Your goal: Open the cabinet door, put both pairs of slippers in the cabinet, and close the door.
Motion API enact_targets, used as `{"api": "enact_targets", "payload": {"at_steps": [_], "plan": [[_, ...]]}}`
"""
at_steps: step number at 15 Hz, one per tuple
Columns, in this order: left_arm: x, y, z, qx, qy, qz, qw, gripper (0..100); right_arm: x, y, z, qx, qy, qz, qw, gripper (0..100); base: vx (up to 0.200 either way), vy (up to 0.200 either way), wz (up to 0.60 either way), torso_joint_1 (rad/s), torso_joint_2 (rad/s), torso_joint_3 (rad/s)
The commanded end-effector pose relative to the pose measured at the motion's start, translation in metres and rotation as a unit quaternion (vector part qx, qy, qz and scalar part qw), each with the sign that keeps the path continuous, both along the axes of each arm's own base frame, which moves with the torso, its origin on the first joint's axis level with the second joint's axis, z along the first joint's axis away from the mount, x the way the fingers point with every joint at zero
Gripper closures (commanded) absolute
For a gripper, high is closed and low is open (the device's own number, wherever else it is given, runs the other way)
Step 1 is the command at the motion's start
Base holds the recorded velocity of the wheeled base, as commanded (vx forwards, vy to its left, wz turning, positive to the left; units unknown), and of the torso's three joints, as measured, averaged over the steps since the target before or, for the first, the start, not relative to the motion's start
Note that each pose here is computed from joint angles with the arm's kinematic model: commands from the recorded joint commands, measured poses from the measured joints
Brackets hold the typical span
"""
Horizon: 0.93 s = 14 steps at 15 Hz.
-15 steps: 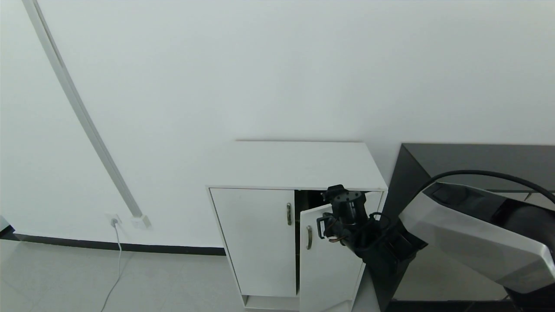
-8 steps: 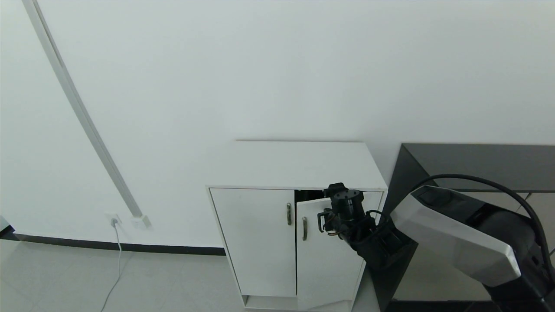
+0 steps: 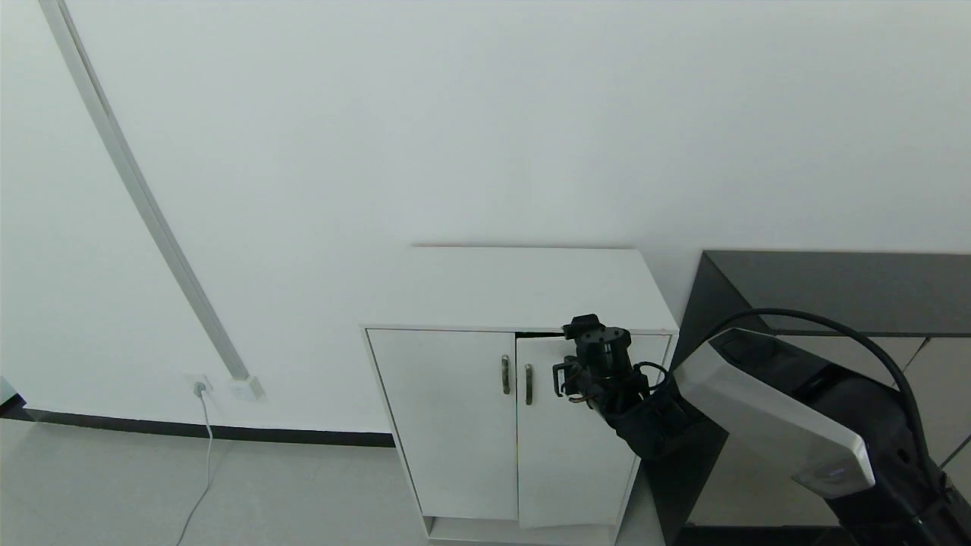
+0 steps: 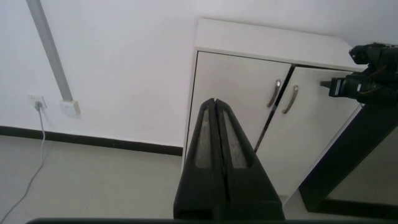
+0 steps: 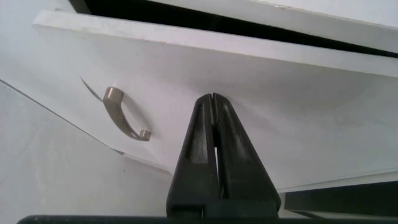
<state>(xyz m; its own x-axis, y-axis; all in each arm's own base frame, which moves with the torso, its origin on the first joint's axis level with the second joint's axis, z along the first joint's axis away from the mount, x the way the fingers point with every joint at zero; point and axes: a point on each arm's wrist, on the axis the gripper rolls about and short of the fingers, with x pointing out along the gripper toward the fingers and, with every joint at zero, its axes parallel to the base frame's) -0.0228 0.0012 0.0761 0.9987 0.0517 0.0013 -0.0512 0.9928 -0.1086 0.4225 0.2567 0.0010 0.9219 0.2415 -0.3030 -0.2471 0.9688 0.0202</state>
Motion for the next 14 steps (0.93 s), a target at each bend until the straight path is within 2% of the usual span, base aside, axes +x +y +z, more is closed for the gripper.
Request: {"api": "enact_targets", "payload": {"at_steps": [1, 14], "plan": [[0.0001, 0.0000, 0.0000, 0.000, 0.001, -0.001, 1.0000, 100, 0.0041, 0.0004, -0.0019, 0.000, -0.001, -0.002, 1.000, 100, 0.000, 0.000, 0.00, 0.000, 0.00, 0.000], [0.0001, 0.0000, 0.0000, 0.000, 0.001, -0.001, 1.0000, 100, 0.0129, 0.0004, -0.0031, -0.004, -0.007, -0.004, 1.000, 100, 0.000, 0.000, 0.00, 0.000, 0.00, 0.000]]}}
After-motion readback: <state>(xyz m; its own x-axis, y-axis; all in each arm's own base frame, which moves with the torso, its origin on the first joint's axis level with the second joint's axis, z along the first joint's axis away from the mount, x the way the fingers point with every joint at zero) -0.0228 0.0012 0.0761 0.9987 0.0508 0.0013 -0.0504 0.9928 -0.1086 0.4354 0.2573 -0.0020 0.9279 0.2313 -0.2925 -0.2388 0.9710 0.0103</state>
